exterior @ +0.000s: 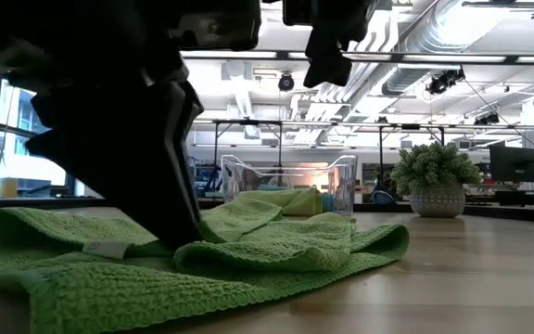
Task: Roll microfiber towels into tight, uniform cylinder then place into a basket
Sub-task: Fold the green microfiber cloth
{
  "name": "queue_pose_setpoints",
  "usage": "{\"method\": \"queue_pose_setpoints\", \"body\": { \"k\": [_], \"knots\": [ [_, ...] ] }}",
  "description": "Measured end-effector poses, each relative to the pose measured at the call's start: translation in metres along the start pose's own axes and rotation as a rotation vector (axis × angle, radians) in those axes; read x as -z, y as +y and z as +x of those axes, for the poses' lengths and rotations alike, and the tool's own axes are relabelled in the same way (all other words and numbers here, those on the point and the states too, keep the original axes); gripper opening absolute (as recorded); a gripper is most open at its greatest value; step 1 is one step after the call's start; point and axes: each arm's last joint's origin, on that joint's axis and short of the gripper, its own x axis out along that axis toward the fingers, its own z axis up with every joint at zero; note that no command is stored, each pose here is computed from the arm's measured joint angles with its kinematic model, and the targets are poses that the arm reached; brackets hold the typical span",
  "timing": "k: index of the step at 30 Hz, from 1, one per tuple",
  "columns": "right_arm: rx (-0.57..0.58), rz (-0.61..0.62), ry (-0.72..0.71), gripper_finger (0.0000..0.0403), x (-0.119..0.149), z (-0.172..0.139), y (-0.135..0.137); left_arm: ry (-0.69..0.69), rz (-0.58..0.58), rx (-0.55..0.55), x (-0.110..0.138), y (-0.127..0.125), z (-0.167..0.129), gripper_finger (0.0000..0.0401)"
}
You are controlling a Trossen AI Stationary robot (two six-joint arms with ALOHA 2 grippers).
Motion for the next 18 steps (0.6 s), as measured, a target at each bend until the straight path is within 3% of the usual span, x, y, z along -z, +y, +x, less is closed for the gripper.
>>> {"method": "queue_pose_setpoints", "body": {
  "k": [4, 11, 18],
  "knots": [
    [-0.003, -0.131, 0.003, 0.0208, 0.001, 0.001, 0.003, 0.006, 0.037, -0.008, 0.001, 0.000, -0.002, 0.0005],
    [-0.026, -0.370, 0.005, 0.0208, 0.003, 0.006, 0.018, 0.054, 0.039, -0.032, 0.003, 0.007, -0.017, 0.0002],
    [-0.051, -0.512, -0.014, 0.0208, 0.006, 0.013, 0.031, 0.024, 0.002, -0.110, 0.001, 0.021, -0.053, 0.0002]
  ]
}}
